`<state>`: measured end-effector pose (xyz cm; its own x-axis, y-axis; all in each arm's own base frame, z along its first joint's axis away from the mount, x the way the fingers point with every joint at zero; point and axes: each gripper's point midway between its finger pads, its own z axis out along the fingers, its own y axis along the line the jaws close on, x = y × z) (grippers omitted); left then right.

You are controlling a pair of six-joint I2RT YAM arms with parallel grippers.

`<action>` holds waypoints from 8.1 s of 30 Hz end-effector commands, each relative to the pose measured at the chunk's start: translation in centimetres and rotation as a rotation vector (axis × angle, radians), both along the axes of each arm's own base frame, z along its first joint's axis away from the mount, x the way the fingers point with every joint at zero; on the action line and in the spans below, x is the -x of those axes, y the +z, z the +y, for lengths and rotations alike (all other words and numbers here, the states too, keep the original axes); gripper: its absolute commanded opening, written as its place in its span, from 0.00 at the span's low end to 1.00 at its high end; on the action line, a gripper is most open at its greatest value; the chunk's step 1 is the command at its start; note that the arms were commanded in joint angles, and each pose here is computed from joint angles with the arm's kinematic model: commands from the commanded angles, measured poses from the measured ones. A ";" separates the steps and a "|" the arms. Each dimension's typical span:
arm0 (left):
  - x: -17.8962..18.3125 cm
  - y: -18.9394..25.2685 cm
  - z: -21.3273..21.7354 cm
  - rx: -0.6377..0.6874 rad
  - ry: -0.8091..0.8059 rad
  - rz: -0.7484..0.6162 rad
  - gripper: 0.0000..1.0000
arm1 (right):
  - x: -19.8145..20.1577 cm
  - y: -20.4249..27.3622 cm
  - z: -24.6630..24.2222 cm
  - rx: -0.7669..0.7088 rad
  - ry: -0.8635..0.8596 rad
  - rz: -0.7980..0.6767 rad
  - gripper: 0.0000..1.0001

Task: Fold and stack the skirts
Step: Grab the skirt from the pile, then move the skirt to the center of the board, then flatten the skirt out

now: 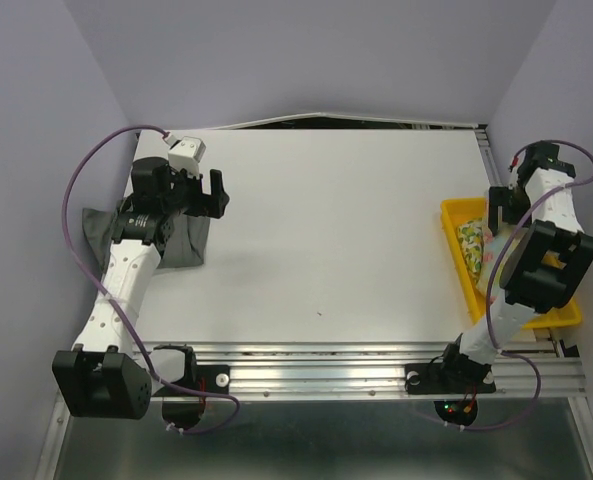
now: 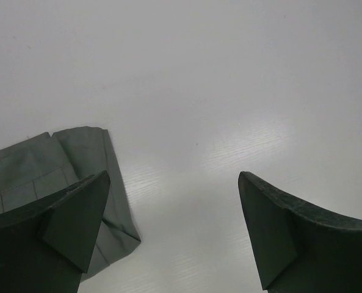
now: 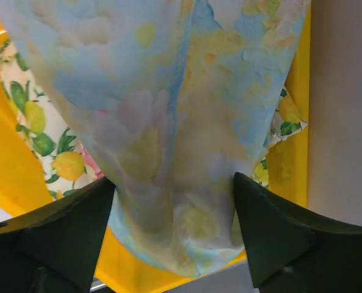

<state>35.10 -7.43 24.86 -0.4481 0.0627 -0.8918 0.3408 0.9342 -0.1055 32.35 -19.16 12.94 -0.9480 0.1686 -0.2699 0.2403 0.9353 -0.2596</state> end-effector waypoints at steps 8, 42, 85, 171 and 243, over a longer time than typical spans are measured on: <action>-1.1 2.3 -0.6 0.017 -0.035 -0.056 0.98 | -0.7 -0.6 -2.7 0.048 -0.032 -0.035 0.14; 1.5 6.1 -1.8 0.089 -0.156 -0.157 0.89 | -5.8 18.1 39.3 -0.979 0.960 -0.585 0.01; 7.7 -9.2 -13.2 -0.405 -0.675 -0.002 0.85 | -11.2 -9.2 37.1 -0.969 0.251 -0.126 0.36; 10.6 -18.9 -16.2 -0.382 -0.746 0.419 0.50 | 7.0 -8.7 27.9 -0.645 0.585 0.282 0.53; 3.9 -9.7 -16.9 -0.413 -0.943 0.454 0.08 | -7.2 -3.1 23.9 -0.347 0.634 -0.045 0.61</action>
